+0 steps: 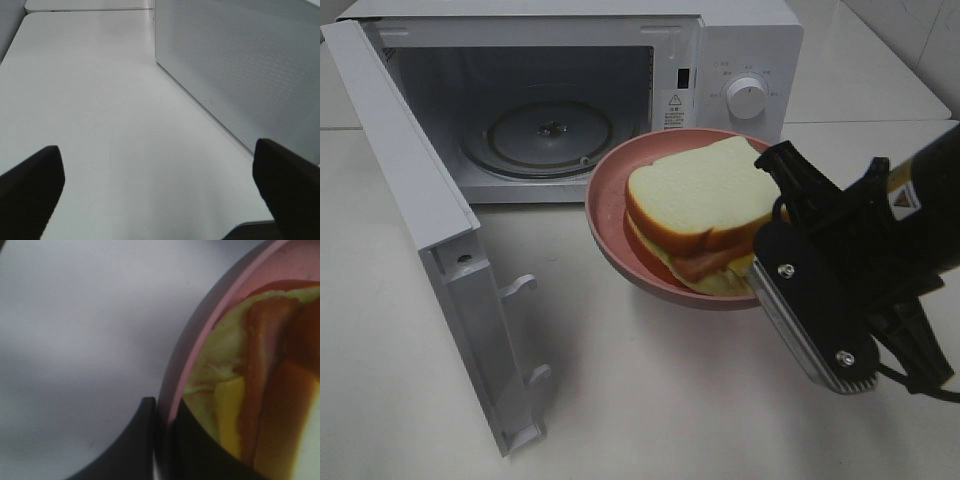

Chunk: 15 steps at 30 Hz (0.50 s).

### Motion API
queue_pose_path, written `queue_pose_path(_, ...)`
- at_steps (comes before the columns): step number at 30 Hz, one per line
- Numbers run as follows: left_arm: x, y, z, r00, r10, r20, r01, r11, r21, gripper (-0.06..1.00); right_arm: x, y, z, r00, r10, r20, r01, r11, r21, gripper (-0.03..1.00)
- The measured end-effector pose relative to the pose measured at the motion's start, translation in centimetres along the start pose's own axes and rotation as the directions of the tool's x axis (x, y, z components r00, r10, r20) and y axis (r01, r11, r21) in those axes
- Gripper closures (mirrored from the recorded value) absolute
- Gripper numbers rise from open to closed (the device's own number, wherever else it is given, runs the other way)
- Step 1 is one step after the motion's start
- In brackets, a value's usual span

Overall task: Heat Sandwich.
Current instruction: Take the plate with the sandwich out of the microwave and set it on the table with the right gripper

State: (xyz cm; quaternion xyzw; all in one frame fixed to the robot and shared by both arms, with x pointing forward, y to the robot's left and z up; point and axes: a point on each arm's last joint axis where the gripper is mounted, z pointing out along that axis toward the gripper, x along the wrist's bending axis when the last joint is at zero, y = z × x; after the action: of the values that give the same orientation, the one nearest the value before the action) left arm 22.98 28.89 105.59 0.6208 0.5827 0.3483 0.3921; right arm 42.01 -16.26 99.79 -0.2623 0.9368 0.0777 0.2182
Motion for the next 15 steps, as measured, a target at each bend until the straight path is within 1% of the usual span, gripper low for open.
queue_pose_path(3, 0.0, 0.0, 0.0, 1.0, 0.0, 0.0, 0.0, 1.0, 0.0, -0.02, 1.5, -0.3, -1.1, 0.999, 0.046, 0.001, -0.046, 0.999, 0.01, 0.91)
queue_pose_path(6, 0.0, 0.0, 0.0, 1.0, 0.0, 0.0, 0.0, 1.0, 0.0, -0.02, 2.2, -0.5, -1.5, 0.998, 0.069, 0.004, -0.069, 0.997, 0.023, 0.91)
queue_pose_path(7, 0.0, 0.0, 0.0, 1.0, 0.0, 0.0, 0.0, 1.0, 0.0, -0.02, 2.9, -0.7, -1.8, 0.996, 0.091, 0.003, -0.092, 0.995, 0.042, 0.91)
queue_pose_path(10, 0.0, 0.0, 0.0, 1.0, 0.0, 0.0, 0.0, 1.0, 0.0, -0.02, 3.6, -1.0, -2.2, 0.993, 0.12, 0.007, -0.121, 0.991, 0.062, 0.91)
queue_pose_path(11, 0.0, 0.0, 0.0, 1.0, 0.0, 0.0, 0.0, 1.0, 0.0, -0.02, 4.3, -1.3, -2.4, 0.988, 0.157, 0.011, -0.157, 0.984, 0.086, 0.91)
queue_pose_path(12, 0.0, 0.0, 0.0, 1.0, 0.0, 0.0, 0.0, 1.0, 0.0, -0.02, 4.3, -1.3, -2.4, 0.988, 0.157, 0.011, -0.157, 0.984, 0.086, 0.91)
queue_pose_path(15, 0.0, 0.0, 0.0, 1.0, 0.0, 0.0, 0.0, 1.0, 0.0, -0.02, 4.9, -1.6, -2.6, 0.976, 0.219, 0.017, -0.22, 0.968, 0.123, 0.91)
